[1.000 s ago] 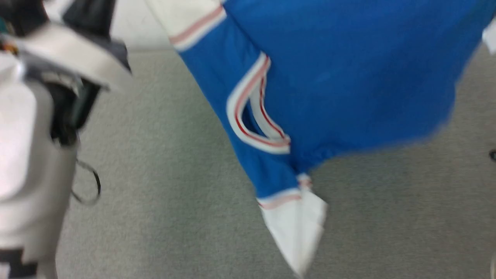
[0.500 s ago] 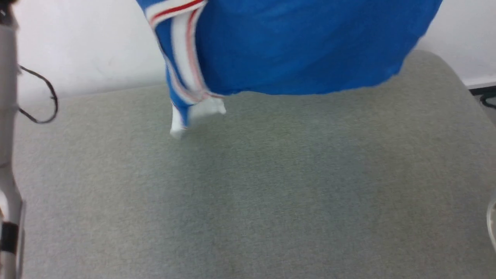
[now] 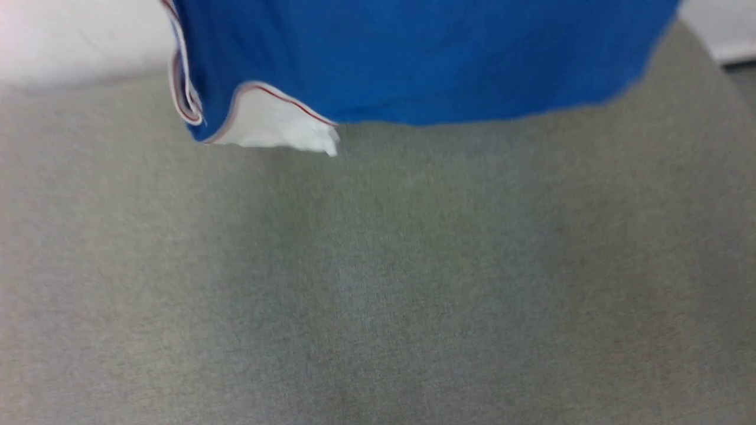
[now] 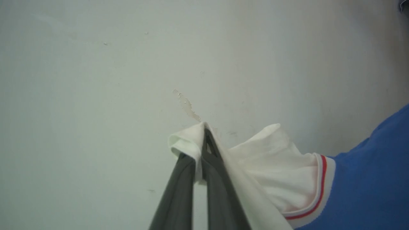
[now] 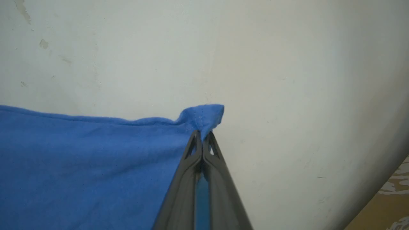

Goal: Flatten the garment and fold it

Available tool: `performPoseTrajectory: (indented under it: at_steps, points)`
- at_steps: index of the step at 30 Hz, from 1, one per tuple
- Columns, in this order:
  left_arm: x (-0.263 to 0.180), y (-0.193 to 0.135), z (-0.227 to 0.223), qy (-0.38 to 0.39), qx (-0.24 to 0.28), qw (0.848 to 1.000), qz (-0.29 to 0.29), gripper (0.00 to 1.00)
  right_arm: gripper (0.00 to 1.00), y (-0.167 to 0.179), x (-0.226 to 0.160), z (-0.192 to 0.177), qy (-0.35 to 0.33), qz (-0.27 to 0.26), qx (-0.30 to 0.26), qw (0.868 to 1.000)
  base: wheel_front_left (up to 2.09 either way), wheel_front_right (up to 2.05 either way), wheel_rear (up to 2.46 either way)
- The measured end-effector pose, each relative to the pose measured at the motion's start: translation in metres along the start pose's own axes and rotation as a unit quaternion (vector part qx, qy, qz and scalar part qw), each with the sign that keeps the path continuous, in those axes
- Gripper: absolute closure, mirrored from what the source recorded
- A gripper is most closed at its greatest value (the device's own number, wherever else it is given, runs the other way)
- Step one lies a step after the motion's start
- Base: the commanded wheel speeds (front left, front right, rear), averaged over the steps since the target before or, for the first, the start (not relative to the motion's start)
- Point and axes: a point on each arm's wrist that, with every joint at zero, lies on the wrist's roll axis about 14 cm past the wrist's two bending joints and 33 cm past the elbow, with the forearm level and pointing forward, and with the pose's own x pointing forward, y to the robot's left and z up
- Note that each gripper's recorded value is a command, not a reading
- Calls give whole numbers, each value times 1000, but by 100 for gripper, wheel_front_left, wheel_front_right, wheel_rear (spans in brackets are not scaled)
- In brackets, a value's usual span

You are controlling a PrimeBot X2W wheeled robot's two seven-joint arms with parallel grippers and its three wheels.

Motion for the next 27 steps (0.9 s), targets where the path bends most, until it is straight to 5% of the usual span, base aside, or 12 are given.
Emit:
performPoseTrajectory:
  at_steps: [14, 27]
  points:
    - [51, 5, -98, -46, 6, 999, 18, 100, 100, 40, 86, -93, 20, 17, -28, 999, 0, 0, 0]
    - [32, -64, -230, 21, -89, 993, -68, 100, 100, 98, 107, -222, 90, 95, -58, 990, 0, 0, 0]
